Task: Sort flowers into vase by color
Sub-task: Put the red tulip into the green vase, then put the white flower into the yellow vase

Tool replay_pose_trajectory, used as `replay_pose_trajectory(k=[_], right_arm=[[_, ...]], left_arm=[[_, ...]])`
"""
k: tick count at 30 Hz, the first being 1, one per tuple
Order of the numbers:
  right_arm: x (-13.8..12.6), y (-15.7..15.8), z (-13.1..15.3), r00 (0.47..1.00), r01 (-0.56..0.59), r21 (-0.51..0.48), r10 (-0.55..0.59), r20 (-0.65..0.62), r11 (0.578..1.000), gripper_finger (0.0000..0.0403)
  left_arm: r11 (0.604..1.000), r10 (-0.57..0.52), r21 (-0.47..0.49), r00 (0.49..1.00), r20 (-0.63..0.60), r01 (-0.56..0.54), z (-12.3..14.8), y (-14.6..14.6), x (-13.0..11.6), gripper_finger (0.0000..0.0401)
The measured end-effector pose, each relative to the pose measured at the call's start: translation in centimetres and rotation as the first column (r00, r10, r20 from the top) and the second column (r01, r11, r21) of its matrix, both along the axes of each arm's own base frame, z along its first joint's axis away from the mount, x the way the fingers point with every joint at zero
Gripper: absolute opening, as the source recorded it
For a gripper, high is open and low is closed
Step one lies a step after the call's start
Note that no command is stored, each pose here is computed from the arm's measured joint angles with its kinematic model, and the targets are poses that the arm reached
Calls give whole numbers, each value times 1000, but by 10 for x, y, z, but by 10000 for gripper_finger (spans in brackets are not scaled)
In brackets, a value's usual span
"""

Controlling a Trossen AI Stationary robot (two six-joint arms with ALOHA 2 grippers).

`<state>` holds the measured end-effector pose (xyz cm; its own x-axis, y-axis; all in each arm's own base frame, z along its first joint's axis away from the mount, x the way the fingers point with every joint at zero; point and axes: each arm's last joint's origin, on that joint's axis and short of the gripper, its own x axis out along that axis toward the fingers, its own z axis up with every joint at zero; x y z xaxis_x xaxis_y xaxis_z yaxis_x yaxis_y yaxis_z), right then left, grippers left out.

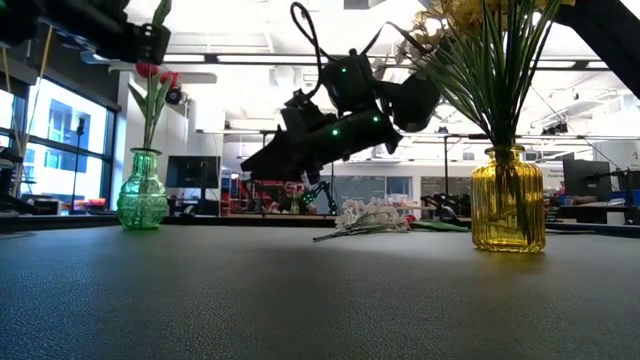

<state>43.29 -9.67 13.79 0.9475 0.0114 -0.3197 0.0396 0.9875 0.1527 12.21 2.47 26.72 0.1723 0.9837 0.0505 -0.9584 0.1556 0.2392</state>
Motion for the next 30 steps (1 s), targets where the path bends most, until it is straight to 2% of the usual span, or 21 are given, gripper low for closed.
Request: replay_pose_trajectory(k=[9,12,15,24,30], right_arm=[[0,0,0,1000,-1,1,1,-3,1000,194],[0,0,0,1000,-2,-2,2,-3,1000,194],[0,0,0,1000,-2,-2,2,-3,1000,194],[0,0,0,1000,2,8,-2,-4,1000,194],[0,0,-1,1000,2,9,-2,-7,1000,194]], left_arm=[[999,10,-32,999,47,-9,-11,2,3,0],[997,63,-44,996,64,-60,-10,2,1,7],[989,141,-55,990,23,-139,-10,1,-2,29],[995,80,-64,994,74,-75,10,-7,-3,133],[997,47,-70,993,104,-40,35,-10,-6,158]])
